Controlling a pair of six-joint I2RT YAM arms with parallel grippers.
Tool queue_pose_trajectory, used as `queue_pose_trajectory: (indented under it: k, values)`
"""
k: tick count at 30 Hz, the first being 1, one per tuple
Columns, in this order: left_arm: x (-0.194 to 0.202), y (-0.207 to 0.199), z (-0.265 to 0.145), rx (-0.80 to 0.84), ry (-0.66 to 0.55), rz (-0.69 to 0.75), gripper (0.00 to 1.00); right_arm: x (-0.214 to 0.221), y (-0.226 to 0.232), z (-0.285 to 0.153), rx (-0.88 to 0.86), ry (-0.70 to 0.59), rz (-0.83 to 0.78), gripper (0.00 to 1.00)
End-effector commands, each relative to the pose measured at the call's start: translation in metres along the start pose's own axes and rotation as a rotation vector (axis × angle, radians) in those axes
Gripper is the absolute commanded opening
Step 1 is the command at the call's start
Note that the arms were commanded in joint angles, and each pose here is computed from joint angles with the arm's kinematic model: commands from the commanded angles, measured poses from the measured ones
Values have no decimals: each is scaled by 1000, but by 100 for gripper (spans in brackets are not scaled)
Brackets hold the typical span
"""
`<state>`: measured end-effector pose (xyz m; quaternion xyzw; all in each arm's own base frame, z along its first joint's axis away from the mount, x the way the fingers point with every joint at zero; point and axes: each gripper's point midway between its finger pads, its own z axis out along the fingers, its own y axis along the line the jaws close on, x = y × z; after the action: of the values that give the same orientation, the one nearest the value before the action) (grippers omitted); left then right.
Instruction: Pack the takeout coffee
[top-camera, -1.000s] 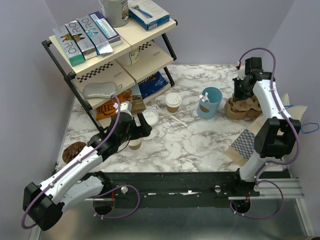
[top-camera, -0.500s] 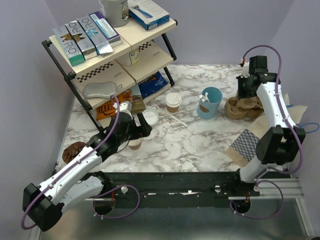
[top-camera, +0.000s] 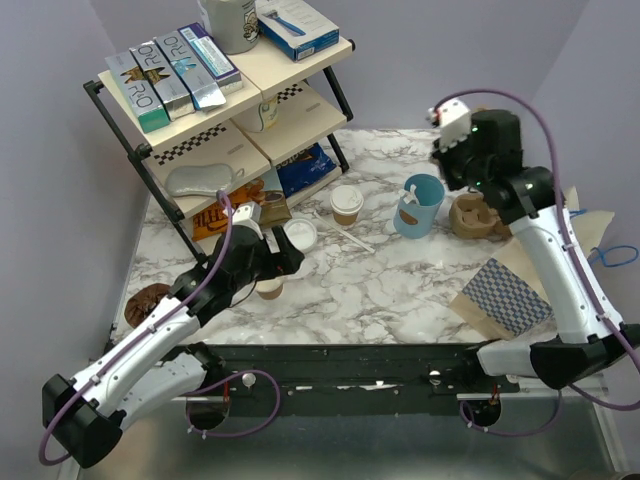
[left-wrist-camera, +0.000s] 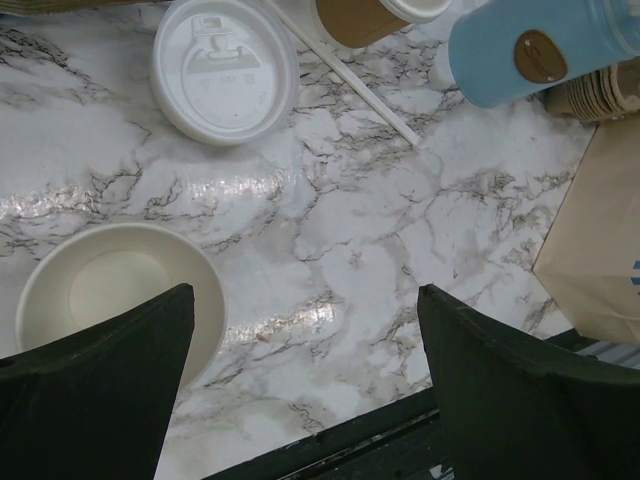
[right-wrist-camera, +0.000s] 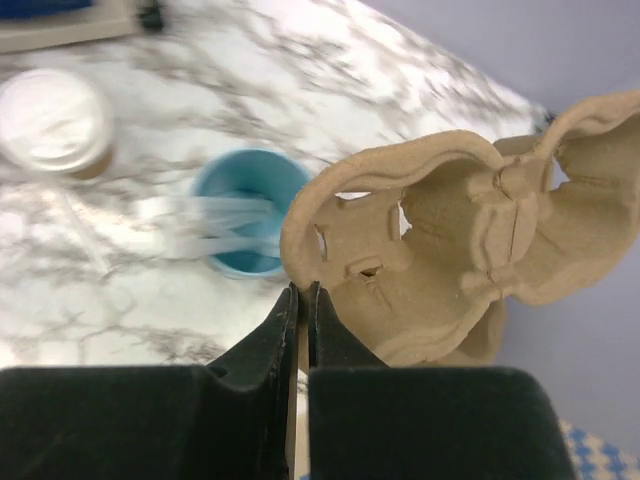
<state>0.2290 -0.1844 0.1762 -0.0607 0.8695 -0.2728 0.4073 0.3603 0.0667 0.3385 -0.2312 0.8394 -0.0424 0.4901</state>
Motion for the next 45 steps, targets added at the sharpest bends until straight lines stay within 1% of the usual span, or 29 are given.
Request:
queue_pose_trajectory:
  k: [1, 2, 4, 5, 6, 9, 10, 11, 13, 14, 16, 17, 19, 20, 27, 30, 32, 33, 34, 35, 36, 37, 39, 40, 41, 42, 43, 44, 45]
  values:
    - [-17, -12, -20, 28, -37, -20, 99, -17, 71, -17, -112, -70, -153, 1]
    - [-15, -8, -23, 13, -29, -22, 99, -18, 99, -27, -174, -91, -185, 1]
    - [-21, -7, -33, 4, -53, -31, 99, -1, 130, -26, -220, -58, -184, 1]
    - [-19, -3, -38, -11, -51, -38, 99, 5, 154, -32, -255, -53, -219, 1]
    - [-20, -2, -41, -12, -58, -41, 99, 11, 166, -33, -268, -40, -230, 1]
    - [-22, 5, -55, -24, -90, -66, 99, 45, 209, -38, -317, 45, -225, 1]
    - [-26, 6, -60, -24, -114, -77, 99, 57, 221, -39, -336, 76, -190, 1]
    - [-24, 10, -63, -34, -109, -80, 99, 77, 241, -42, -372, 111, -220, 1]
    - [-24, 11, -70, -32, -120, -86, 99, 100, 268, -44, -433, 165, -197, 1]
    - [-23, 15, -71, -47, -118, -89, 99, 118, 292, -47, -503, 188, -212, 1]
    - [-22, 16, -74, -47, -120, -93, 99, 140, 321, -46, -562, 241, -226, 1]
    - [-21, 17, -75, -50, -117, -93, 99, 141, 338, -48, -583, 221, -232, 1]
    - [-20, 18, -76, -51, -116, -97, 99, 154, 363, -44, -625, 248, -256, 1]
    - [-20, 18, -76, -49, -116, -99, 99, 155, 377, -46, -650, 237, -270, 1]
    - [-12, 21, -74, -52, -97, -107, 99, 157, 422, -38, -704, 225, -359, 4]
    - [-12, 23, -75, -59, -99, -106, 99, 155, 435, -42, -737, 214, -390, 9]
    - [-13, 24, -75, -62, -104, -107, 99, 151, 446, -52, -797, 189, -393, 16]
    - [-13, 24, -75, -62, -104, -106, 99, 151, 450, -56, -819, 185, -394, 21]
    - [-14, 23, -74, -62, -107, -106, 99, 148, 451, -60, -835, 181, -382, 42]
    - [-14, 23, -74, -62, -104, -104, 99, 147, 450, -61, -831, 178, -373, 51]
    - [-14, 22, -74, -60, -105, -102, 99, 146, 447, -61, -818, 177, -364, 57]
    - [-14, 22, -73, -63, -103, -101, 99, 138, 443, -63, -791, 175, -300, 65]
    - [-15, 21, -72, -60, -104, -101, 99, 126, 424, -60, -681, 163, -238, 71]
    - [-15, 21, -71, -58, -104, -100, 99, 115, 413, -65, -644, 146, -164, 76]
    - [-16, 18, -70, -49, -106, -99, 99, 105, 392, -61, -543, 114, -129, 79]
    - [-16, 17, -70, -43, -104, -100, 99, 98, 377, -61, -483, 93, -93, 83]
    - [-17, 17, -69, -42, -103, -97, 99, 92, 362, -60, -419, 77, -14, 93]
    - [-18, 15, -69, -35, -106, -96, 99, 76, 324, -61, -320, 30, 59, 99]
    - [-17, 14, -68, -29, -101, -93, 99, 71, 307, -61, -287, 19, 99, 100]
